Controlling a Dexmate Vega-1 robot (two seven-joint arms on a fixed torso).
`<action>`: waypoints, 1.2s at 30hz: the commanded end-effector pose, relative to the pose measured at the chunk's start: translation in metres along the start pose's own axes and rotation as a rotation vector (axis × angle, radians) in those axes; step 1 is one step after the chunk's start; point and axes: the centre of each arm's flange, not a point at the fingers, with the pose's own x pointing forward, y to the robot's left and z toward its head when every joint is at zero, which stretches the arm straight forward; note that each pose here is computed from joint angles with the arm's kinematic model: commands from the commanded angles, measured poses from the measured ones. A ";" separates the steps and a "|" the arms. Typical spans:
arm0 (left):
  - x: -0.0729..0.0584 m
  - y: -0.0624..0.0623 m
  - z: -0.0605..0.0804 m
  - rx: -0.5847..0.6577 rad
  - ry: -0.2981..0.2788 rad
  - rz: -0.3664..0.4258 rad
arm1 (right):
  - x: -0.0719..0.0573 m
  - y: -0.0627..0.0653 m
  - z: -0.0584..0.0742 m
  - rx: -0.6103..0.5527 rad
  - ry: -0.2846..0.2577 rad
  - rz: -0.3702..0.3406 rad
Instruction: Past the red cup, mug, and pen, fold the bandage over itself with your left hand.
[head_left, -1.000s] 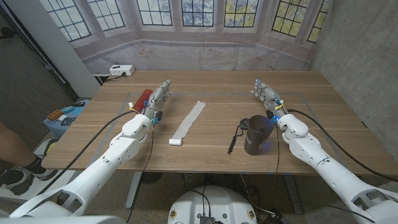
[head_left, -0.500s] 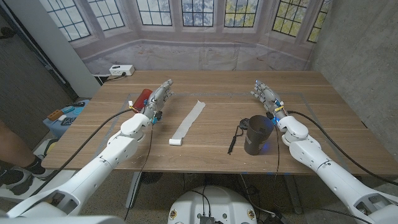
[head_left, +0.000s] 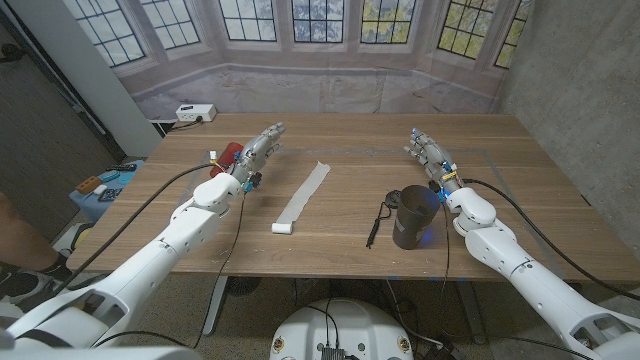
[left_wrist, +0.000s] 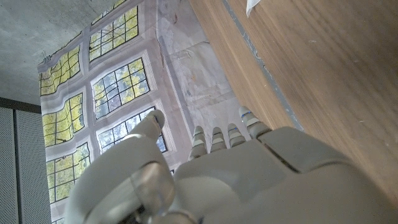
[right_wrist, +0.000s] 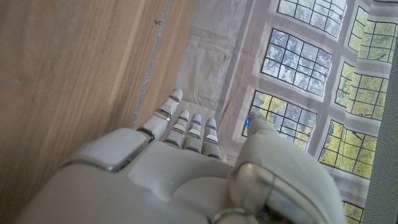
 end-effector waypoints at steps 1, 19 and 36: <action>0.014 0.000 0.010 0.084 0.008 -0.048 | -0.005 -0.007 0.002 -0.005 -0.014 -0.016; 0.010 0.004 0.022 0.206 0.021 -0.061 | -0.003 -0.009 -0.001 -0.002 -0.022 -0.003; 0.032 0.021 0.041 0.394 0.011 -0.120 | 0.007 -0.010 -0.005 0.007 -0.033 -0.002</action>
